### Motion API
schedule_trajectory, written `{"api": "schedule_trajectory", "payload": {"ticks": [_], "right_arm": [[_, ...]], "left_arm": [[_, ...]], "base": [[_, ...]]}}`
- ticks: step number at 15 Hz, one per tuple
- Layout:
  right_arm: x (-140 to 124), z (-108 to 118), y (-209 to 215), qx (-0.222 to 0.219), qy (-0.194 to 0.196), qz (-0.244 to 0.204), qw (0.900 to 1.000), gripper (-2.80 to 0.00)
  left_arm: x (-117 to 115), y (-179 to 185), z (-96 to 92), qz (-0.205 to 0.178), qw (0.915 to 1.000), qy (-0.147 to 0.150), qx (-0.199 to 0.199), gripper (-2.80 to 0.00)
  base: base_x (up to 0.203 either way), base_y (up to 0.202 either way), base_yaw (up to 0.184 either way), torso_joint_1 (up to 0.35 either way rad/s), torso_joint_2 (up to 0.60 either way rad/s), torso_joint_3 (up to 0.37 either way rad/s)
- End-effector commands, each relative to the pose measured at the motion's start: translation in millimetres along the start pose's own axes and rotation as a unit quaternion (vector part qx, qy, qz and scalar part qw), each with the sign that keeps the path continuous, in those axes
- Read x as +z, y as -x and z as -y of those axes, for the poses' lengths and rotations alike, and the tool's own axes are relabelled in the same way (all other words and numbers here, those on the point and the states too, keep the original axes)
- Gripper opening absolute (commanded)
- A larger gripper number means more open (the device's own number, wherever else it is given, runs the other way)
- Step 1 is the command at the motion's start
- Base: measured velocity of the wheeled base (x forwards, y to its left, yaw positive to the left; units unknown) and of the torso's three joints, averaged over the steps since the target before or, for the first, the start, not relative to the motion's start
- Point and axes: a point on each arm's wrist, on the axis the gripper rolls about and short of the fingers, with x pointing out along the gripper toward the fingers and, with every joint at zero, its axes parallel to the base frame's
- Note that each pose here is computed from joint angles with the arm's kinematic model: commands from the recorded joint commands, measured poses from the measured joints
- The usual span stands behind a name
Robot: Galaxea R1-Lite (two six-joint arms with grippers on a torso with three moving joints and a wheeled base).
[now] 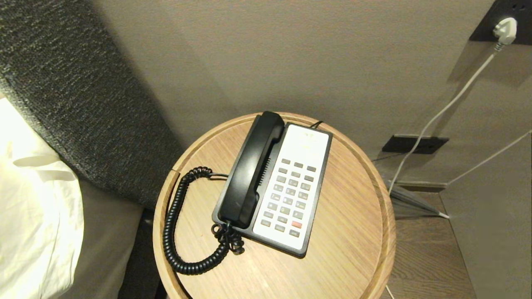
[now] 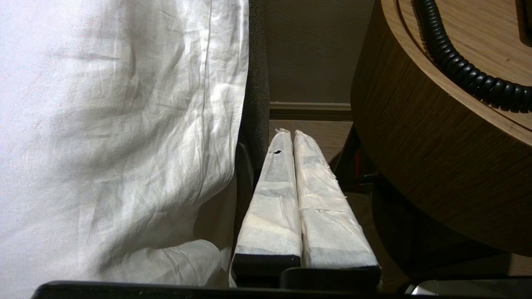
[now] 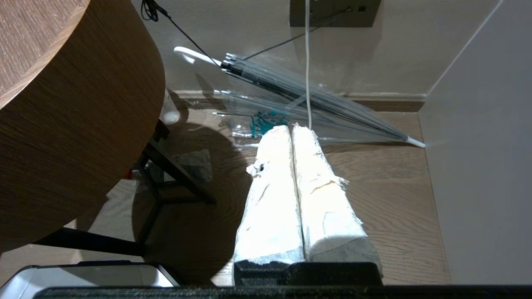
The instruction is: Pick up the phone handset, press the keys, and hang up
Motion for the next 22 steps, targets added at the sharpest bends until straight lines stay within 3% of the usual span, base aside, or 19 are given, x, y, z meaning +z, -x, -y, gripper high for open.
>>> {"api": "schedule_trajectory", "payload": {"ticks": [1, 16, 22], "right_arm": [[-5.4, 0.1, -1.6, 0.0, 0.0, -0.012, 1.0, -2.8], [-5.4, 0.1, -1.7, 0.0, 0.0, -0.012, 1.0, -2.8], [-5.4, 0.1, -1.7, 0.0, 0.0, -0.012, 1.0, -2.8]], "left_arm": [[-11.3, -2.3, 0.7, -0.02, 0.9998, 0.0, -0.001, -2.8], [-11.4, -2.2, 0.8, -0.021, 0.9998, -0.003, -0.003, -2.8], [-11.4, -2.2, 0.7, -0.021, 0.9998, 0.007, 0.0, -2.8]], "base": [[0.0, 0.0, 0.0, 0.0, 0.0, 0.0], [0.0, 0.0, 0.0, 0.0, 0.0, 0.002], [0.0, 0.0, 0.0, 0.002, 0.0, 0.166]]}}
